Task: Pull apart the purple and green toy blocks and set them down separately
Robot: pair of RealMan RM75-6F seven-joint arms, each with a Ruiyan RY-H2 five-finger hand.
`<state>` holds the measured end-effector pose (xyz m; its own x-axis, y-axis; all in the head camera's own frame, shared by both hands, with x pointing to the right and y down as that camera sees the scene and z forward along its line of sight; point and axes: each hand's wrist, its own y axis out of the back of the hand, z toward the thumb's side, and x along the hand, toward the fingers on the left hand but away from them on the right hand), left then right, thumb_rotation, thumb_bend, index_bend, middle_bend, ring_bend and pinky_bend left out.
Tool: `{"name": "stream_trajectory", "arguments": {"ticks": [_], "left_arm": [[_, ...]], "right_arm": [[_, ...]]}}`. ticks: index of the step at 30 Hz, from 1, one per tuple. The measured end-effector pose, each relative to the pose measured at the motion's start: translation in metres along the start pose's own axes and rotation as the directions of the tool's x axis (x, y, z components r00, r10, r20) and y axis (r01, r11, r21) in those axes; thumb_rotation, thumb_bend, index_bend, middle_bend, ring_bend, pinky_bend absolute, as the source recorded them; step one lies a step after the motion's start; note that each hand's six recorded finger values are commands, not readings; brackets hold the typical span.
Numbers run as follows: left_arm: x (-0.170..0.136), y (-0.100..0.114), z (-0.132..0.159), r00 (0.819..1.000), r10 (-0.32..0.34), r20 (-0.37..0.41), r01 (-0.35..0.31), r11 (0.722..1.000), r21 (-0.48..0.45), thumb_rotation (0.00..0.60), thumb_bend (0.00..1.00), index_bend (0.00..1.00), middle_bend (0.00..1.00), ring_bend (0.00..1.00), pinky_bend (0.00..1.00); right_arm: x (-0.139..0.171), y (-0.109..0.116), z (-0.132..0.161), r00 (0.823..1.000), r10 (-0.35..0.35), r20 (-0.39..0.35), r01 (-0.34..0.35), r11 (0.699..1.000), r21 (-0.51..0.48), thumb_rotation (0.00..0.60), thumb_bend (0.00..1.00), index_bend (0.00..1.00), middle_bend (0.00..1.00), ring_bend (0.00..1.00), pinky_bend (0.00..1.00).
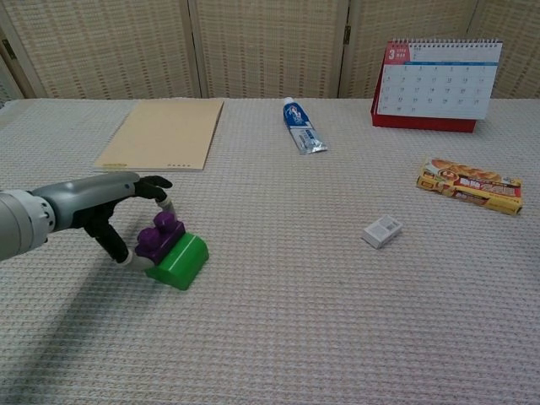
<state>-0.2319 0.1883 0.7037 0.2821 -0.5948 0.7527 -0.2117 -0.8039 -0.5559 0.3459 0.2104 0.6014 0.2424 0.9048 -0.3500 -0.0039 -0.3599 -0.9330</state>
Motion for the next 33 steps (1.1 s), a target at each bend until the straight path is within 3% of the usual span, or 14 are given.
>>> {"name": "stream_trajectory", "arguments": {"ticks": [12, 19, 22, 26, 33], "left_arm": [[0.002, 0.005, -0.006, 0.999, 0.034, 0.000, -0.034, 0.999, -0.029, 0.600, 0.32, 0.55, 0.08, 0.00, 0.01], [-0.005, 0.018, -0.008, 0.999, 0.033, -0.011, -0.034, 0.987, -0.159, 0.600, 0.33, 0.55, 0.08, 0.00, 0.01], [-0.004, 0.022, -0.009, 0.999, 0.031, -0.029, -0.036, 0.981, -0.191, 0.600, 0.33, 0.55, 0.08, 0.00, 0.02], [-0.003, 0.030, -0.009, 0.998, 0.029, -0.060, -0.043, 0.969, -0.241, 0.600, 0.34, 0.55, 0.08, 0.00, 0.02], [0.000, 0.048, -0.003, 0.996, 0.018, -0.089, -0.048, 0.936, -0.350, 0.600, 0.34, 0.55, 0.09, 0.00, 0.05]], "right_arm": [[-0.003, -0.005, 0.002, 1.000, 0.022, -0.012, -0.022, 0.999, -0.028, 0.600, 0.33, 0.02, 0.00, 0.00, 0.00], [-0.018, -0.025, 0.009, 0.995, 0.077, -0.064, -0.088, 0.979, -0.184, 0.600, 0.33, 0.03, 0.00, 0.00, 0.00], [-0.028, -0.039, 0.014, 0.989, 0.111, -0.100, -0.135, 0.948, -0.287, 0.600, 0.33, 0.04, 0.00, 0.00, 0.00], [-0.042, -0.053, 0.029, 0.976, 0.145, -0.165, -0.204, 0.875, -0.440, 0.600, 0.33, 0.04, 0.00, 0.00, 0.00], [-0.062, -0.065, 0.061, 0.950, 0.173, -0.261, -0.298, 0.756, -0.583, 0.600, 0.33, 0.04, 0.00, 0.00, 0.00]]}}
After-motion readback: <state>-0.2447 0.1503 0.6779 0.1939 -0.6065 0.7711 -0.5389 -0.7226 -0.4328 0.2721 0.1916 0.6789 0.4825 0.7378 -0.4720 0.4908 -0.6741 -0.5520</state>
